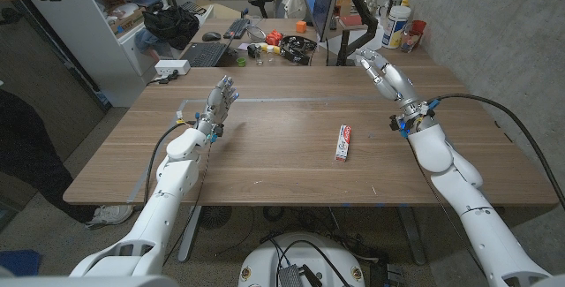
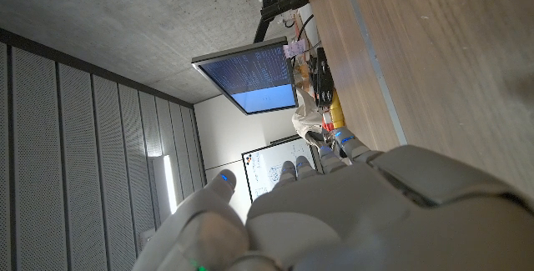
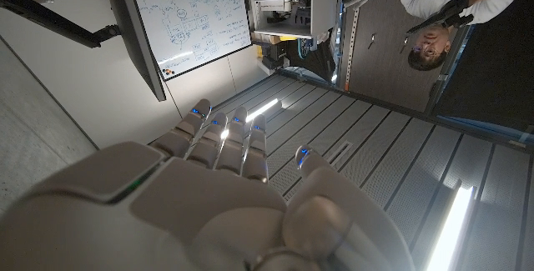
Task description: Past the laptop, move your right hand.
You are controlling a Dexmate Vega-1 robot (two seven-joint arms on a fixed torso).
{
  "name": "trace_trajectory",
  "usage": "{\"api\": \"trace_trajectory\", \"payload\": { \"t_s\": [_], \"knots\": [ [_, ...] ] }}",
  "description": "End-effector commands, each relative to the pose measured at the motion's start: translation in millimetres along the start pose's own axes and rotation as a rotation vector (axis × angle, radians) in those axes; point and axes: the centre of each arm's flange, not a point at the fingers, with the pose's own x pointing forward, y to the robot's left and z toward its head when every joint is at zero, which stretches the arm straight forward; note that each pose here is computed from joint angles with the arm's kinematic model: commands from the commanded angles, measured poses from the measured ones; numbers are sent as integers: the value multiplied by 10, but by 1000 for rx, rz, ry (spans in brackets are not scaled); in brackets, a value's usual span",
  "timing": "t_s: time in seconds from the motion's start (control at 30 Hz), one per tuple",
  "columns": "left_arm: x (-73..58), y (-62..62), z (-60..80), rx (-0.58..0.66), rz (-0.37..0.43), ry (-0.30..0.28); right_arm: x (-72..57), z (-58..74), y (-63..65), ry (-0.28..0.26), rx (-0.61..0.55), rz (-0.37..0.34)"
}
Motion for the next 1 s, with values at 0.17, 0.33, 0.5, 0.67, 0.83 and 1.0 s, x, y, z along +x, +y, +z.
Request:
{"api": "trace_trajectory", "payload": {
  "t_s": [0.17,0.33,0.5,0.67,0.83,1.0],
  "knots": [
    [13,22,-29,-4,1,4,22,6,54,-3,-38,36],
    [17,29,-35,-6,3,5,25,7,72,-3,-45,47],
    [20,39,-43,-6,3,6,17,11,91,-2,-59,59],
    [22,40,-47,-7,3,7,18,10,104,-3,-71,72],
    [24,40,-50,-6,3,8,4,3,121,-11,-82,92],
    [22,34,-51,-6,3,8,-17,-7,133,-4,-89,101]
  ]
}}
